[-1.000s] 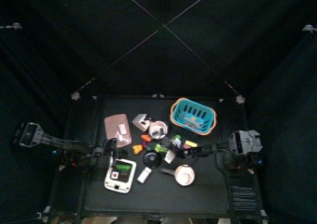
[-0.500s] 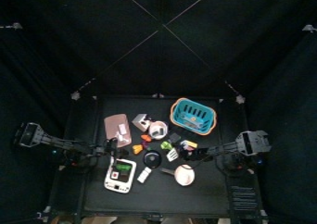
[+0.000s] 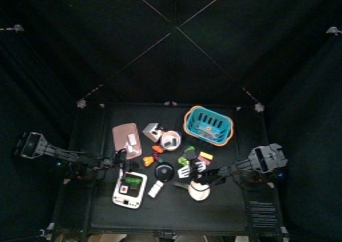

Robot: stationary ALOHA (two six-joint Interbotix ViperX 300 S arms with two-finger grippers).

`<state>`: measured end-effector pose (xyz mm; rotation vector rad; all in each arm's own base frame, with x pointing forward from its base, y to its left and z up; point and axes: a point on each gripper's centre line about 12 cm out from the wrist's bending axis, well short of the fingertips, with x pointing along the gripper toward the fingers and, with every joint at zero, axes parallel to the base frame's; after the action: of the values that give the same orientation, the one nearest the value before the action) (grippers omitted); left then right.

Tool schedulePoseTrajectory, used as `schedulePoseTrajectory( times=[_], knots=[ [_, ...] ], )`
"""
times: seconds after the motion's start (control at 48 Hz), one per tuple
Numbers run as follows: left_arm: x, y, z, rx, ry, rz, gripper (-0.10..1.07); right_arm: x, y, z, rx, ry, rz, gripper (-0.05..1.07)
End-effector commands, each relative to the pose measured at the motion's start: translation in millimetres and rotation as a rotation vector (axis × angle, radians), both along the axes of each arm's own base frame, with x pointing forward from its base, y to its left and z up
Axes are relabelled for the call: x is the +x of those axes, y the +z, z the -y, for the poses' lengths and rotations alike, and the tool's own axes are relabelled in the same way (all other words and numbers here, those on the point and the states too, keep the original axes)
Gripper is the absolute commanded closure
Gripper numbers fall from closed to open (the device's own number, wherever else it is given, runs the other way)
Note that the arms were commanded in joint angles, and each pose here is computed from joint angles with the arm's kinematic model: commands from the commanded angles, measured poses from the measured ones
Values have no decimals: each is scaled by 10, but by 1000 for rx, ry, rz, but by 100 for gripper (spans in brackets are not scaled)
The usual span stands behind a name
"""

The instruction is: Place starfruit in cutting position

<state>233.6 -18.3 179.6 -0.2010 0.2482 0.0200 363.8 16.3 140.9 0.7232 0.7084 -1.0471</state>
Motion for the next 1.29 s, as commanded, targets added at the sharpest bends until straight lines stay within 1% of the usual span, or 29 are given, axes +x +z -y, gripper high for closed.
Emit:
schedulePoseTrajectory(
  times=[0.0, 0.062, 0.125, 0.271, 0.375, 0.5, 0.667, 0.75, 0.917, 1.021, 1.167, 1.271],
  knots=[
    [58, 83, 18, -6, -2, 27, 86, 114, 41, -54, 17, -52, 54, 34],
    [58, 83, 22, -5, -5, 27, 86, 143, -14, -67, 18, -91, 67, 34],
    [58, 79, 33, -5, -9, 26, 86, 162, -52, -70, 3, -123, 80, 34],
    [48, 73, 50, -4, -17, 24, 86, 150, -69, -68, -30, -199, 105, 34],
    [48, 72, 46, -6, -15, 24, 86, 145, -80, -111, -25, -224, 128, 34],
    [45, 68, 46, -4, -16, 23, 86, 174, -144, -183, -13, -266, 145, 33],
    [45, 67, 45, -5, -15, 23, 86, 221, -205, -226, -41, -352, 182, 33],
    [41, 62, 48, -5, -16, 21, 86, 218, -222, -227, -49, -372, 191, 33],
    [33, 50, 51, -5, -18, 16, 86, 217, -236, -237, -39, -398, 202, 33],
    [34, 52, 51, -5, -18, 18, 86, 230, -253, -254, -29, -436, 220, 33],
    [34, 50, 48, -4, -17, 17, 86, 209, -276, -246, -53, -482, 243, 33],
    [34, 52, 52, -4, -19, 18, 86, 194, -298, -265, -52, -485, 244, 33]
  ],
)
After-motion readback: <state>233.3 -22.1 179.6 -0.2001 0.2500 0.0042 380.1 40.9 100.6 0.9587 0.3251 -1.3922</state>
